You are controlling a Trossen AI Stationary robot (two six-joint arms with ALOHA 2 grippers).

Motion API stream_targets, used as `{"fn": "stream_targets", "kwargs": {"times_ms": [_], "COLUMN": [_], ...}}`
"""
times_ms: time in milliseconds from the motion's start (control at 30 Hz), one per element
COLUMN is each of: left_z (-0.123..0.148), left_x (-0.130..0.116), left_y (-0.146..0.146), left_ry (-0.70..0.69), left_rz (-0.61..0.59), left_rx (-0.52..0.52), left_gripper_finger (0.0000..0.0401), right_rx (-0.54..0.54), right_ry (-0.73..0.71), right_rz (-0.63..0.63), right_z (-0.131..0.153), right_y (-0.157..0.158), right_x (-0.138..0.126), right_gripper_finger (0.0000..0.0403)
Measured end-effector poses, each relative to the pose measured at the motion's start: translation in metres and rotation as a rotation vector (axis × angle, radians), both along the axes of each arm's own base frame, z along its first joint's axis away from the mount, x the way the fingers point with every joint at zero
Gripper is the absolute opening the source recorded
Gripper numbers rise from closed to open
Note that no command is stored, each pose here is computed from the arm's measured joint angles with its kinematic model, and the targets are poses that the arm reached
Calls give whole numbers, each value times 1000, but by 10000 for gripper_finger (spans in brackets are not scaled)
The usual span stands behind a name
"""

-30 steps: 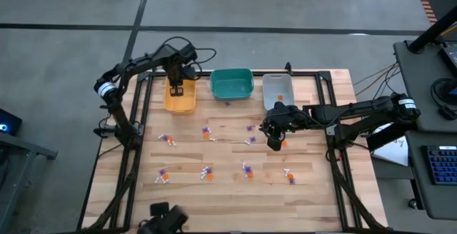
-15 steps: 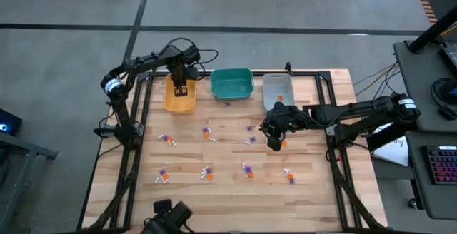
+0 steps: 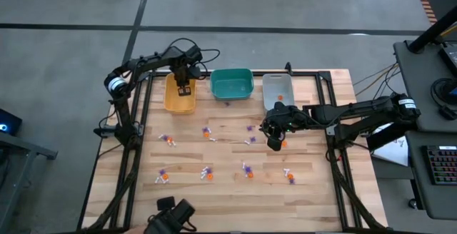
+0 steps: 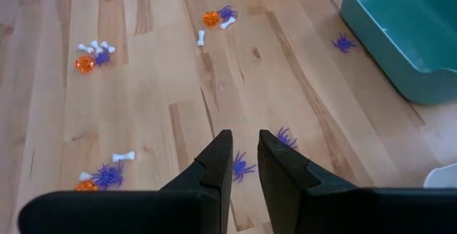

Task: Sort Halloween decoration
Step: Put the white bone toy into the yellow bin

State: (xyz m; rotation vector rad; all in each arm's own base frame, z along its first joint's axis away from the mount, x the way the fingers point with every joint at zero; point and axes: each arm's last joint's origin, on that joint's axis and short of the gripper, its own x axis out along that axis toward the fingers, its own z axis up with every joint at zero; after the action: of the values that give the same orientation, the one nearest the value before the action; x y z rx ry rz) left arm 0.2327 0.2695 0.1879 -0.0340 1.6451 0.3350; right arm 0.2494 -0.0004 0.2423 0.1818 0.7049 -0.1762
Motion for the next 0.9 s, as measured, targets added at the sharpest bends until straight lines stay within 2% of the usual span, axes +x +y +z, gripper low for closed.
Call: {"fn": "stream_targets", "kwargs": {"times_ms": [167, 333, 900], "left_z": [-5, -10, -15], "left_x": [1, 2, -1], "left_y": [2, 4, 5], "left_ry": [-7, -66, -65], "left_rz": [7, 27, 8], "left_rx": [-7, -57, -57], "left_gripper_finger": [0, 0, 0], "right_rx": [0, 1, 1], "right_ry": [0, 0, 1], "right_rz": [0, 0, 0], "right_z": [0, 0, 0], "right_y": [0, 0, 0], "right_x": [0, 0, 0], "right_gripper_finger": [57, 57, 57]}}
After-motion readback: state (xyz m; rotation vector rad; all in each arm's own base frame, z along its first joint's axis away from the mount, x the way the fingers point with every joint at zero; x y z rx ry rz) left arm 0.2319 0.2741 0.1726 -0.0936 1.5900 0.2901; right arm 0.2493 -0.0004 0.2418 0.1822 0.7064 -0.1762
